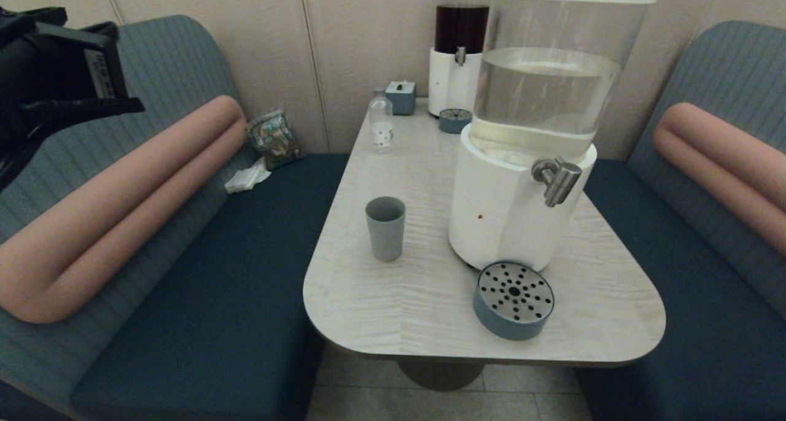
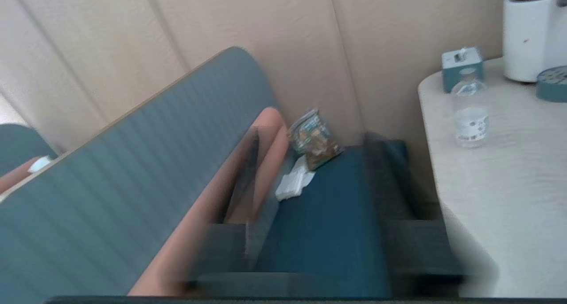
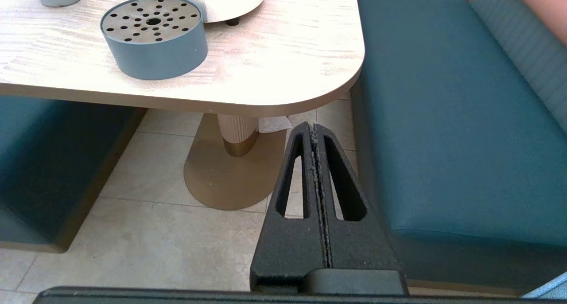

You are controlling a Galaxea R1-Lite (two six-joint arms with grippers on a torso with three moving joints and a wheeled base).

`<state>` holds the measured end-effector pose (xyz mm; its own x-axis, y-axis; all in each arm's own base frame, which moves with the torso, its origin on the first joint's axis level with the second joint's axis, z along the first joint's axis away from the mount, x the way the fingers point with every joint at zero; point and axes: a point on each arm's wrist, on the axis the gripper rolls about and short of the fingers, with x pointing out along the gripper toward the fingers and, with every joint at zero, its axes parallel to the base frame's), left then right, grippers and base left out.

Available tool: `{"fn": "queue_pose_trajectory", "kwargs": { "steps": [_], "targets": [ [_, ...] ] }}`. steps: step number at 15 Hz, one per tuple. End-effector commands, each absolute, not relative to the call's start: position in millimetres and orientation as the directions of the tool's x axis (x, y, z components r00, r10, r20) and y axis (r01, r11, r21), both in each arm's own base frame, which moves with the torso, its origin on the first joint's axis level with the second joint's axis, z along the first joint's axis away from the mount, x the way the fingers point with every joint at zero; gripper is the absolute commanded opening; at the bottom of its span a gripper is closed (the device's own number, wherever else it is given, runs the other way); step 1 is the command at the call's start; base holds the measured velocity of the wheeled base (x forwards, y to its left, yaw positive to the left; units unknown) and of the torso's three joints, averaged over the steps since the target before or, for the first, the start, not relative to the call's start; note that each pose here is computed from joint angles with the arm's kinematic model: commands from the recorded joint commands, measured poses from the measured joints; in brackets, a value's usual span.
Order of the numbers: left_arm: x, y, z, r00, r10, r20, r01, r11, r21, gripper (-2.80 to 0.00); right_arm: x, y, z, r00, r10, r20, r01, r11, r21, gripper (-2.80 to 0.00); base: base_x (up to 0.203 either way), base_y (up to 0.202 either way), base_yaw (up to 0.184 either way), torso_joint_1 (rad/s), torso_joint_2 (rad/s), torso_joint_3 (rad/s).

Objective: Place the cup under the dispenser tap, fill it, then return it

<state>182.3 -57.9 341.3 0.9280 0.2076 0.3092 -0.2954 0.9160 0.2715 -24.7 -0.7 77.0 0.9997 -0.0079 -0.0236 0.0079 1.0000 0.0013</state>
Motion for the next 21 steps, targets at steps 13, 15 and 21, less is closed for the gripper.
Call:
{"fn": "queue_pose_trajectory", "kwargs": {
  "steps": [13,15,21],
  "targets": [
    [18,12,253,0.785,0.542,0.301,-0.613,0.750,0.247,-2.80,-25,-1,77,1.000,-0.008,-0.021,0.008,1.000,0.001,-2.80,0.000,0.000,0.000,0.000,0.00,0.000],
    [-2,13,232,0.766,0.552,0.330,-0.632,0.741,0.226,-2.80,-25,-1,77,1.000,-0.008,-0.021,0.008,1.000,0.001,-2.80,0.000,0.000,0.000,0.000,0.00,0.000],
    [-25,12,170,0.772,0.583,0.254,-0.629,0.757,0.176,-2.80,-25,-1,77,1.000,-0.008,-0.021,0.008,1.000,0.001,-2.80,0.000,0.000,0.000,0.000,0.00,0.000]
  ]
}}
